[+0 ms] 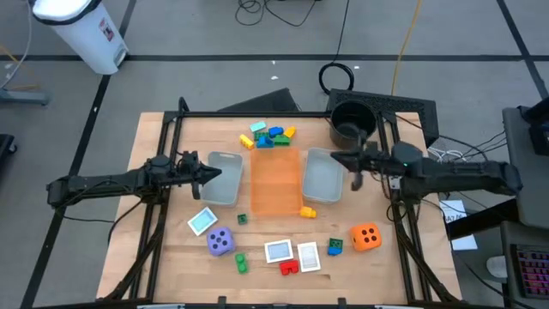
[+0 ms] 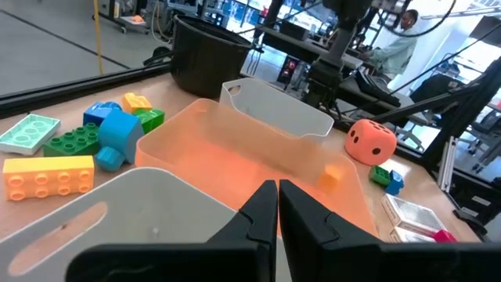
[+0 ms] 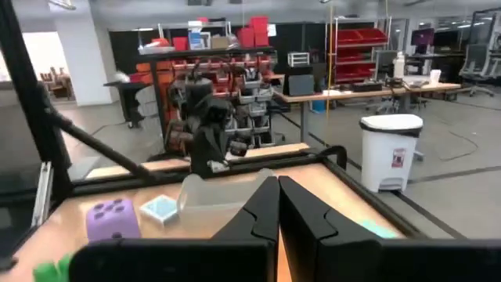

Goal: Pick & Place Toys
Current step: Put the yellow game piece into the orange bin

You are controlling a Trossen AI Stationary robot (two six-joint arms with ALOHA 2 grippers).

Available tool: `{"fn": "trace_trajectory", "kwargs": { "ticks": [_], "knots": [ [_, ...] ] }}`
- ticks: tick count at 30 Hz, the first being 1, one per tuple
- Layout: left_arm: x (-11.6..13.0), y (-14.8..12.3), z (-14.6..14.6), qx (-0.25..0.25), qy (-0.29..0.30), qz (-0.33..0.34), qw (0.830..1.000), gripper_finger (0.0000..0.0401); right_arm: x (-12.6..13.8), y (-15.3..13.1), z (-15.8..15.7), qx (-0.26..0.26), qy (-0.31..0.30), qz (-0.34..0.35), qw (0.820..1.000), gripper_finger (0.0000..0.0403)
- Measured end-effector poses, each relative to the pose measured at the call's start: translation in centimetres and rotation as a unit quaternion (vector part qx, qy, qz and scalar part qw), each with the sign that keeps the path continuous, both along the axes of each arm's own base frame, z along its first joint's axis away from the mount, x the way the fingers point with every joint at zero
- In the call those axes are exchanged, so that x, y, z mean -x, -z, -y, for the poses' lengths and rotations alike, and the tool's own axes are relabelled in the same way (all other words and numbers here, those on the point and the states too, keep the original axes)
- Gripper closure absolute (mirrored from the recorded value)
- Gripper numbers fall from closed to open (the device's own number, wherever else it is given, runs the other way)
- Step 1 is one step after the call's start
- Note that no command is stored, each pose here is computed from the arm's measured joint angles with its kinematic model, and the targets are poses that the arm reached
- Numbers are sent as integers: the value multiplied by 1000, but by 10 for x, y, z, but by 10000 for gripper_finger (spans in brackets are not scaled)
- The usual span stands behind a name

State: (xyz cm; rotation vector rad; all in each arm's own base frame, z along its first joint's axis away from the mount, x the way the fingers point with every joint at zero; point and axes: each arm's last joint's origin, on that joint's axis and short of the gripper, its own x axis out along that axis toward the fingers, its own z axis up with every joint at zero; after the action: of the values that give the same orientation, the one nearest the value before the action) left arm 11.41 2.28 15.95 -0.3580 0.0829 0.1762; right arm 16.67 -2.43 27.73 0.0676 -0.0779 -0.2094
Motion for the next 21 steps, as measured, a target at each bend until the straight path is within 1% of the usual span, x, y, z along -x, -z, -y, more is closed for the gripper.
{"fn": "trace_trajectory", "kwargs": {
  "ticks": [2,5,6,9,10,12,14,16,18,21],
  "knots": [
    [0,0,0,0,0,0,1000,382,-18,-6,3,-19,17,-9,1000,401],
    [0,0,0,-1,-1,2,1000,382,-45,0,8,-75,22,-13,997,401],
    [0,0,0,-1,-2,2,1000,382,-53,1,9,-96,20,-3,995,401],
    [0,-1,0,-4,-4,7,1000,382,-71,3,11,-159,9,60,985,401],
    [0,-2,0,5,-5,13,1000,382,-76,5,12,-172,6,74,982,401],
    [0,-6,0,53,-9,40,998,382,-84,11,13,-189,1,89,978,401],
    [-1,-11,0,112,-11,77,991,382,-90,14,13,-206,-5,110,972,401],
    [0,-17,0,162,-8,116,980,382,-94,15,14,-232,-12,130,964,401],
    [0,-24,0,186,-2,151,971,382,-97,19,14,-256,-18,141,956,401],
    [1,-30,0,182,5,183,966,382,-100,22,15,-277,-21,147,949,401]
  ]
}}
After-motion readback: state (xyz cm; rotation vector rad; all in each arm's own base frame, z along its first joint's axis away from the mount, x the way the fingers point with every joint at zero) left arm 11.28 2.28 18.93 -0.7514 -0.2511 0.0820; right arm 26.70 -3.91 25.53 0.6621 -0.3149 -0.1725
